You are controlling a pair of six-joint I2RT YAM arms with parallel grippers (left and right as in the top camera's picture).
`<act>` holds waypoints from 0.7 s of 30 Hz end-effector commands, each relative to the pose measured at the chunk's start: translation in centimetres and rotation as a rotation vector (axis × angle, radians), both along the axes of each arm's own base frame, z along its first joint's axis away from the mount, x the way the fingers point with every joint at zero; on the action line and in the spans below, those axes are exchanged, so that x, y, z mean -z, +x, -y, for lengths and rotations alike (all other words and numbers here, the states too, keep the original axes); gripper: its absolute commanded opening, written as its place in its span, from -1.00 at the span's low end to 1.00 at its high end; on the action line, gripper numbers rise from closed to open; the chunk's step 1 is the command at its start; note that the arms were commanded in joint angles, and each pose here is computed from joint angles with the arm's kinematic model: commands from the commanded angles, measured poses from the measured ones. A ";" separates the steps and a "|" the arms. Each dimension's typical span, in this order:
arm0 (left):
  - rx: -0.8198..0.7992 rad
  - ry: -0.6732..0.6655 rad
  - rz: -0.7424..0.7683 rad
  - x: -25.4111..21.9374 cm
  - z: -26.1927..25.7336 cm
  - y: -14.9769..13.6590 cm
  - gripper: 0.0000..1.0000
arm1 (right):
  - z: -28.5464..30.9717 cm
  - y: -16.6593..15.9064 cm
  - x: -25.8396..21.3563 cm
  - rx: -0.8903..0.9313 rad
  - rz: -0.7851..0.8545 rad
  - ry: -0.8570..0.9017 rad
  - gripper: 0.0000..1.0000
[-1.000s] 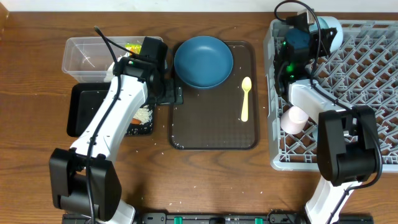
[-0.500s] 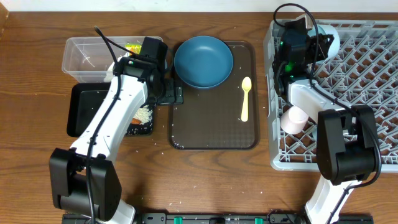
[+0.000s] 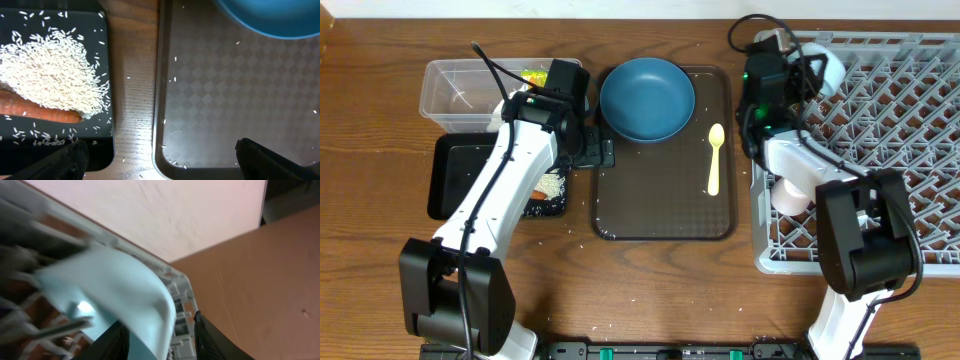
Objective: Sort waste into correct bins and load items into the dishwasher rack
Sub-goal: 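Carry the light blue bowl into the rack with the right gripper, then reach the right gripper to the blue plate and grip its edge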
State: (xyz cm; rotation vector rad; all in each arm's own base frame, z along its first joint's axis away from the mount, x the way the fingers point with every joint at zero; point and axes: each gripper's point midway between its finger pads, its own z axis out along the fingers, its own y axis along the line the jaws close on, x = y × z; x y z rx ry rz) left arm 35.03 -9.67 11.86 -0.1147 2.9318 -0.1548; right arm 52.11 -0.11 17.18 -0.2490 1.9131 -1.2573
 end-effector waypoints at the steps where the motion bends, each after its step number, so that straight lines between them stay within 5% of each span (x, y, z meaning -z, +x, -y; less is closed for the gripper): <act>1: -0.006 0.002 0.042 -1.4 -0.2 0.6 0.93 | -1.5 -0.1 -0.5 -0.007 0.045 0.017 -0.24; 7: -0.006 0.002 0.042 -1.4 -0.2 0.6 0.93 | -2.7 -0.6 -2.8 0.029 0.168 0.039 -0.34; 11: -0.006 0.002 0.043 -1.4 -0.2 0.6 0.93 | -3.0 -1.0 -5.3 0.055 0.312 0.090 0.72; 13: -0.006 0.002 0.042 -1.4 -0.2 0.6 0.93 | -3.8 -1.1 -6.6 0.039 0.376 0.124 0.98; 17: -0.006 0.002 0.042 -1.4 -0.2 0.6 0.93 | -6.7 -0.6 -7.7 -0.084 0.457 0.257 0.99; 21: -0.006 0.002 0.042 -1.4 -0.2 0.6 0.93 | -12.3 0.6 -5.3 -0.357 0.322 0.459 0.99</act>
